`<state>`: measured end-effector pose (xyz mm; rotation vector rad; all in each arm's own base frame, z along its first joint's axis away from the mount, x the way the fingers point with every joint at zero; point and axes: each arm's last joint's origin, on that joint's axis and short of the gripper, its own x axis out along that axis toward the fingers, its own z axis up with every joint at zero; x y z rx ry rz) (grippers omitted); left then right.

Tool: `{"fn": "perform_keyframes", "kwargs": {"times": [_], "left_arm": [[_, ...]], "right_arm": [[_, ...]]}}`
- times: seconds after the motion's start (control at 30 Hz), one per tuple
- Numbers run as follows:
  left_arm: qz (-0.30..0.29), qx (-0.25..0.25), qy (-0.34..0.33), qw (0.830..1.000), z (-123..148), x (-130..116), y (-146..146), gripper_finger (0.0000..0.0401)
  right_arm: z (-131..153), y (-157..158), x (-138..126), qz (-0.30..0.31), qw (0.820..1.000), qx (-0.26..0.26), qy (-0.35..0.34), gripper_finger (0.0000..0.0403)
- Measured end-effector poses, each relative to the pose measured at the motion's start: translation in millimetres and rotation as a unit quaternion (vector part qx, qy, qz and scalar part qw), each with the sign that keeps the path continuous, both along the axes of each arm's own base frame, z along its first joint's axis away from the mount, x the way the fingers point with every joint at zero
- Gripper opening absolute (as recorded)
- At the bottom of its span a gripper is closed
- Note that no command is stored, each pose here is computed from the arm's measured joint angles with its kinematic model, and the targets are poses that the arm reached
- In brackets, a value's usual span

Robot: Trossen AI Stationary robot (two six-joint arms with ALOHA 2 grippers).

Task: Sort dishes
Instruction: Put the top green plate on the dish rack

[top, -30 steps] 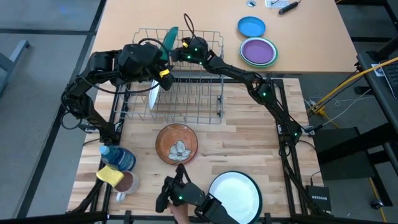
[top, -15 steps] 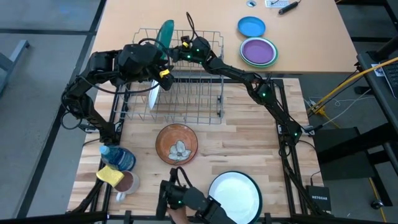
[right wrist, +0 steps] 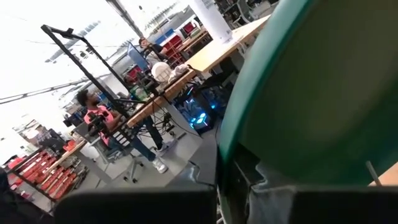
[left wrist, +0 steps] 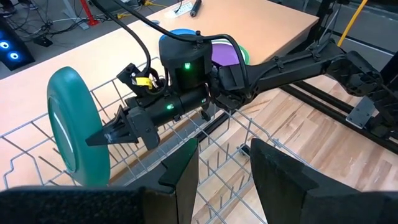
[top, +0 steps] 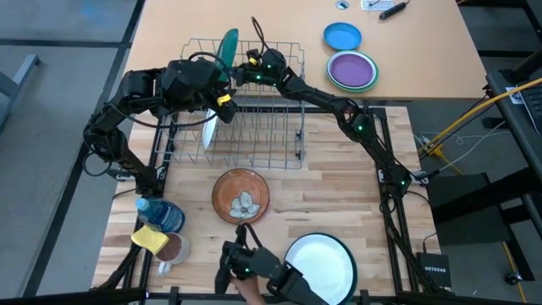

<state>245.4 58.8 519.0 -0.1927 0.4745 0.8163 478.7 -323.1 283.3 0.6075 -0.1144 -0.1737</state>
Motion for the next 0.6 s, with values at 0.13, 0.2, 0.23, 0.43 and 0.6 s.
{"fn": "perform_keyframes", "kwargs": {"times": [0.13,0.2,0.23,0.43,0.6], "left_arm": [[0.000,0.000,0.000,1.000,0.0,0.0,0.0,0.0134],[0.000,0.000,0.000,1.000,0.0,0.0,-0.1,0.0134],[0.000,0.000,0.000,1.000,0.0,0.0,-0.1,0.0134],[0.003,-0.004,-0.004,1.000,0.0,0.0,-0.1,0.0134],[0.011,-0.014,-0.015,1.000,0.0,0.0,0.0,0.0134]], "right_arm": [[-0.2,-0.3,-0.6,0.016,1.000,-0.015,0.003,0.0008],[-0.8,0.7,-0.2,0.032,0.999,-0.026,0.006,0.0008],[-1.3,1.1,-0.1,0.039,0.999,-0.030,0.008,0.0008],[-2.0,1.1,-0.4,0.054,0.997,-0.049,0.011,0.0008],[-4.7,-5.4,-4.6,0.046,0.997,-0.053,0.025,0.0008]]}}
